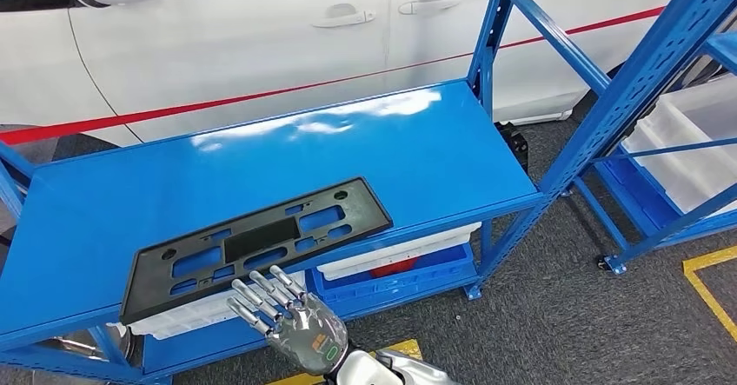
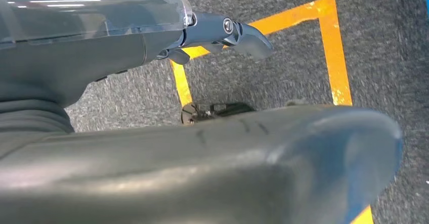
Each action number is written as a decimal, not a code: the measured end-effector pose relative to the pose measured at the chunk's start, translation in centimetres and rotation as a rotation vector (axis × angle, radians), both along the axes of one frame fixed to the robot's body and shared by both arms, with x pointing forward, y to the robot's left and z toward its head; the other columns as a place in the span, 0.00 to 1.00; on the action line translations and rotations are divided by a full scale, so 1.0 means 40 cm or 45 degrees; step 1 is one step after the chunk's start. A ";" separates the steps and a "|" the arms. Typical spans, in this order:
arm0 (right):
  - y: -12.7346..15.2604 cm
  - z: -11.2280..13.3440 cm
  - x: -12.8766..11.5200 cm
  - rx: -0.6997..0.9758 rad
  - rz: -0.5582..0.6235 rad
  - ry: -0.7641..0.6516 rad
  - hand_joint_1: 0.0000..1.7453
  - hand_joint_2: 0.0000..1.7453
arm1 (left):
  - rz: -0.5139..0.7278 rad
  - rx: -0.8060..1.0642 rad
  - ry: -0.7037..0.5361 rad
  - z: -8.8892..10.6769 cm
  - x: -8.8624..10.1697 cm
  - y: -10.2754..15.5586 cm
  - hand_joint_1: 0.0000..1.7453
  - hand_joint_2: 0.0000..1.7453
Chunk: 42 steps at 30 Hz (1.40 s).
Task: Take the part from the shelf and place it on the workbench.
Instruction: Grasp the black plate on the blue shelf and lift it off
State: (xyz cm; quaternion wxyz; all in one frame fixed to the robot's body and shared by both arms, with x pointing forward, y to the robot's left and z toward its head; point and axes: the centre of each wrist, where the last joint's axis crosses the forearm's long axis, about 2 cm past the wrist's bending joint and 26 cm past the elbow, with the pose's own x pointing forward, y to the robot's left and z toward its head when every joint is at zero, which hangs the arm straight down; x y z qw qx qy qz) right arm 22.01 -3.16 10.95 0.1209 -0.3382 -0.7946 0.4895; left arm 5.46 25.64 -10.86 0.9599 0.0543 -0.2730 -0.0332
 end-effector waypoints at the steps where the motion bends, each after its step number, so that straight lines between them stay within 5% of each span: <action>1: 0.000 -0.002 0.000 -0.004 0.001 0.001 0.00 1.00 | 0.000 0.001 0.001 0.000 -0.001 0.001 0.00 0.00; 19: -0.009 -0.020 0.003 -0.045 0.021 0.012 0.00 1.00 | -0.012 0.028 0.001 -0.001 -0.005 0.010 0.00 0.00; 32: 0.006 0.063 0.158 -0.072 -0.112 0.106 0.00 1.00 | -0.009 0.001 0.001 -0.001 -0.004 0.005 0.00 0.00; 42: 0.023 0.089 0.194 -0.053 -0.164 0.153 0.00 1.00 | -0.008 -0.001 0.005 -0.001 -0.005 0.004 0.00 0.00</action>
